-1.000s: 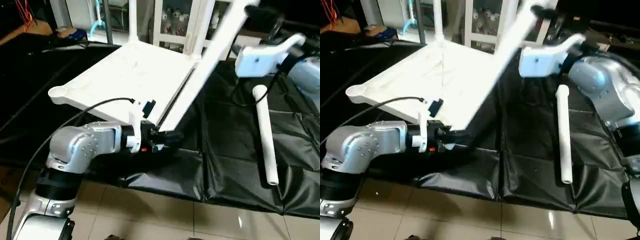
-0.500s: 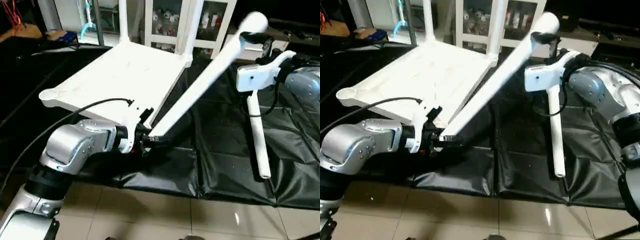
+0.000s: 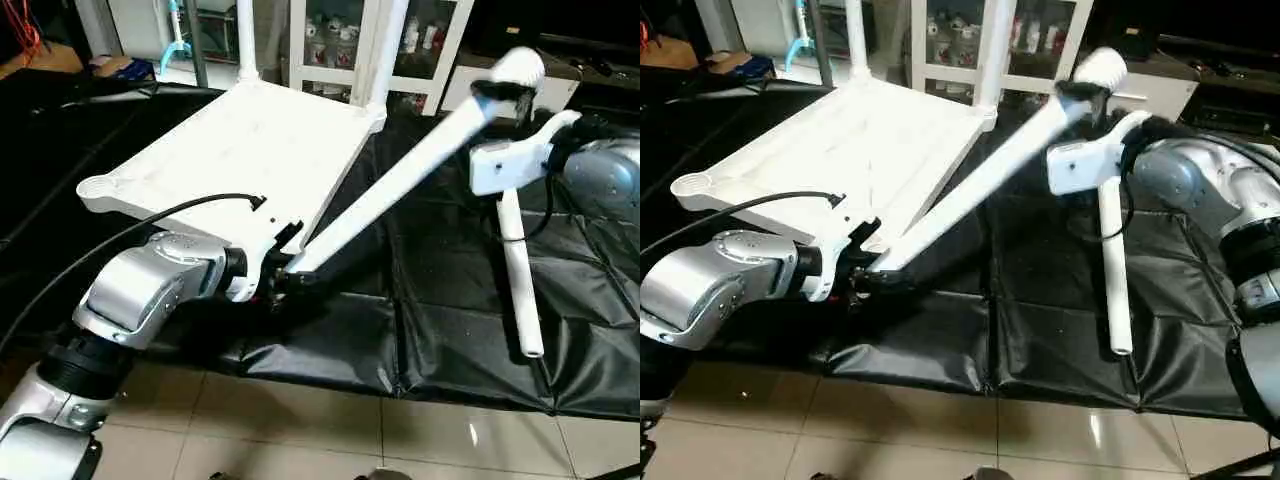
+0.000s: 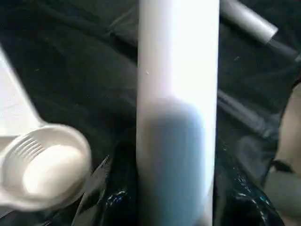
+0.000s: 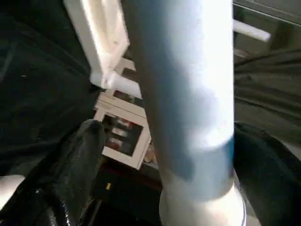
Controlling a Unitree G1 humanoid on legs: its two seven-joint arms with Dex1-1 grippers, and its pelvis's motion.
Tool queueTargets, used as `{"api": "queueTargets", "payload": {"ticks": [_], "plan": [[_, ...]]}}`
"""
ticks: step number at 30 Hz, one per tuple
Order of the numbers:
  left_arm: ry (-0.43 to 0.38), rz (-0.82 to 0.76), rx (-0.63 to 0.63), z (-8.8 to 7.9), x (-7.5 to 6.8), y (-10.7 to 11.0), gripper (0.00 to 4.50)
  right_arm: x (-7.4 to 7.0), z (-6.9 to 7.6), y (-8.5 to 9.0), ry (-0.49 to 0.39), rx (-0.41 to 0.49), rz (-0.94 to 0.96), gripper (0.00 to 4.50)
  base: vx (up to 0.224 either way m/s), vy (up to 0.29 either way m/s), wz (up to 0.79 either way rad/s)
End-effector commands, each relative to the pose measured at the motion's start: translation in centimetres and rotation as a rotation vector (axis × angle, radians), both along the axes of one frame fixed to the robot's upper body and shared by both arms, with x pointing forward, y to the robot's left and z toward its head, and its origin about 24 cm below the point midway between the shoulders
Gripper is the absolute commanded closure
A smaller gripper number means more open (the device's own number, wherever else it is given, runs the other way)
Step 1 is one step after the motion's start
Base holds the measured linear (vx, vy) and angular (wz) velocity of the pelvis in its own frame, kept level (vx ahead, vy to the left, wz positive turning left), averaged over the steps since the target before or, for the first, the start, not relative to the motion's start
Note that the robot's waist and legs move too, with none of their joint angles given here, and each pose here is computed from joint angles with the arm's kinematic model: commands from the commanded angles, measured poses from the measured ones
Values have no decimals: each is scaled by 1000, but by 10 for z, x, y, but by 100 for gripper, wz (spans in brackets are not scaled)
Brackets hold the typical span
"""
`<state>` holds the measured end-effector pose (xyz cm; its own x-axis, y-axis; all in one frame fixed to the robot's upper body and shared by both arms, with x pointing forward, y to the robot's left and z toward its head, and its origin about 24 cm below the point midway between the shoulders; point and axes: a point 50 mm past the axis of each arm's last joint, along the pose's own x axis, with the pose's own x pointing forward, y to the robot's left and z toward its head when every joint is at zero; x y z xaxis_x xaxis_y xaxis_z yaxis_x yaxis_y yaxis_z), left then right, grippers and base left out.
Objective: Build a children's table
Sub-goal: Pick table leg
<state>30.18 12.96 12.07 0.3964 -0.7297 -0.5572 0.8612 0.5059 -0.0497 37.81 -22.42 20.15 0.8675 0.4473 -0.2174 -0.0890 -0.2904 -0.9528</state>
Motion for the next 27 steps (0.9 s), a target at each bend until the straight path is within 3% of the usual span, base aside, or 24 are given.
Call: {"api": "queueTargets", "payload": {"ticks": [1, 12, 24, 27], "plan": [[-75, -23, 32, 12, 6, -2, 312, 0, -1, -5, 26, -41, -16, 36, 0, 0, 0], [-159, -44, 128, 17, 10, 6, 312, -3, -21, -13, 85, -78, -26, 124, 0, 0, 0], [-232, -105, 102, 34, 10, 2, 312, -5, -38, -17, 112, -91, -36, 234, 0, 0, 0], [-242, -108, 99, 36, 10, 1, 312, -6, -39, -17, 107, -78, -32, 241, 0, 0, 0]]}}
